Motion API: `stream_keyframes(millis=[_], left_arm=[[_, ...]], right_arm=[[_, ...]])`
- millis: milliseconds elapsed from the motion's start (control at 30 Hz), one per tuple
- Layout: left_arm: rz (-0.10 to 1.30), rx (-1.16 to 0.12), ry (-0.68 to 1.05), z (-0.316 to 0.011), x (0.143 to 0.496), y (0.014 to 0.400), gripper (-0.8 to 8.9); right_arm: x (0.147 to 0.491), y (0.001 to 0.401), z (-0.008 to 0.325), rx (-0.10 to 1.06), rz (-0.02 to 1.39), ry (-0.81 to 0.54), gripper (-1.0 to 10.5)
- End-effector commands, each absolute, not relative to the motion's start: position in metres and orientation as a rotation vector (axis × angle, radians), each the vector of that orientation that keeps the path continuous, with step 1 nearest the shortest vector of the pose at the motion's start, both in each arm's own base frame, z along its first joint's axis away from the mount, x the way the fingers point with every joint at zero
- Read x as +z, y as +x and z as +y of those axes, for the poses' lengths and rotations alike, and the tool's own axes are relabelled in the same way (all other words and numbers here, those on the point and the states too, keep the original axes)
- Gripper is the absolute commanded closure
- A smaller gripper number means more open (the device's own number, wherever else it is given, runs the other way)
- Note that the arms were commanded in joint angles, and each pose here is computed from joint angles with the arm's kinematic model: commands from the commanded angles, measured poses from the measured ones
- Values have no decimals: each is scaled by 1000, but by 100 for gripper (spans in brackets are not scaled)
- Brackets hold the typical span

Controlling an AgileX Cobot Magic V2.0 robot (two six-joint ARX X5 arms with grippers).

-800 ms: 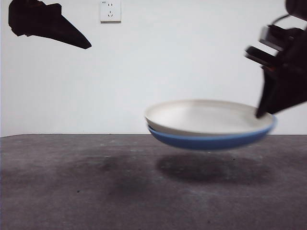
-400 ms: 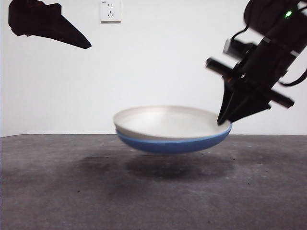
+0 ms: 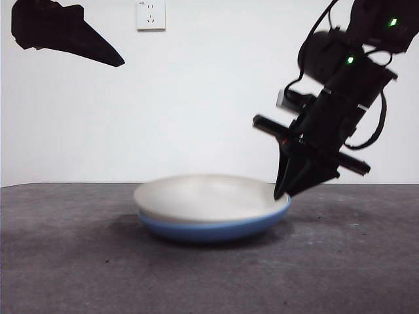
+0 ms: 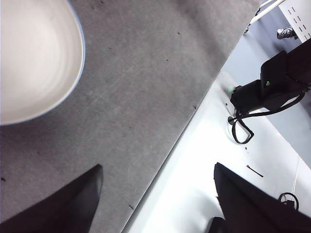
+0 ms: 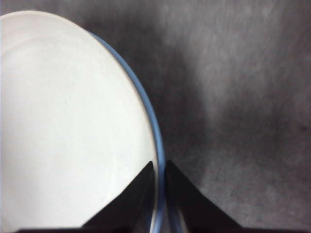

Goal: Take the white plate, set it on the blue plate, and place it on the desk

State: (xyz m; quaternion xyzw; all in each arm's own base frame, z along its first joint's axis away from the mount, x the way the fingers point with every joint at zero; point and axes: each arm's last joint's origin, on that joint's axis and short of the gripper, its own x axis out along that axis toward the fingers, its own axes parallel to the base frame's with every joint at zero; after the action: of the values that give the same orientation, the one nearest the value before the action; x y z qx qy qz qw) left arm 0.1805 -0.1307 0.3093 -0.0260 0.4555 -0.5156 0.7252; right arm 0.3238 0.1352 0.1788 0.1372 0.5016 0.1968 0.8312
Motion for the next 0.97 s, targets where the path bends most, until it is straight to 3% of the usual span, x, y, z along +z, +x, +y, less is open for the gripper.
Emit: stream_keyframes(millis=[33, 233, 400, 567, 767, 967], left_arm=[[995, -1156, -44, -133, 311, 181, 444], [1003, -1154, -45, -132, 311, 181, 444], [1002, -1155, -45, -132, 311, 181, 444], [1003, -1154, -44, -132, 311, 181, 444], [1002, -1155, -44, -132, 311, 181, 444], [1002, -1154, -44, -132, 311, 181, 444]], right_arm=[[174, 330, 140, 416, 1069, 305, 935], [172, 330, 142, 418, 1078, 303, 924], [171, 329, 142, 414, 1092, 301, 708], [181, 324, 139, 413, 1087, 298, 669], [218, 309, 131, 417, 999, 224, 669], [265, 274, 118, 503, 929, 114, 669]])
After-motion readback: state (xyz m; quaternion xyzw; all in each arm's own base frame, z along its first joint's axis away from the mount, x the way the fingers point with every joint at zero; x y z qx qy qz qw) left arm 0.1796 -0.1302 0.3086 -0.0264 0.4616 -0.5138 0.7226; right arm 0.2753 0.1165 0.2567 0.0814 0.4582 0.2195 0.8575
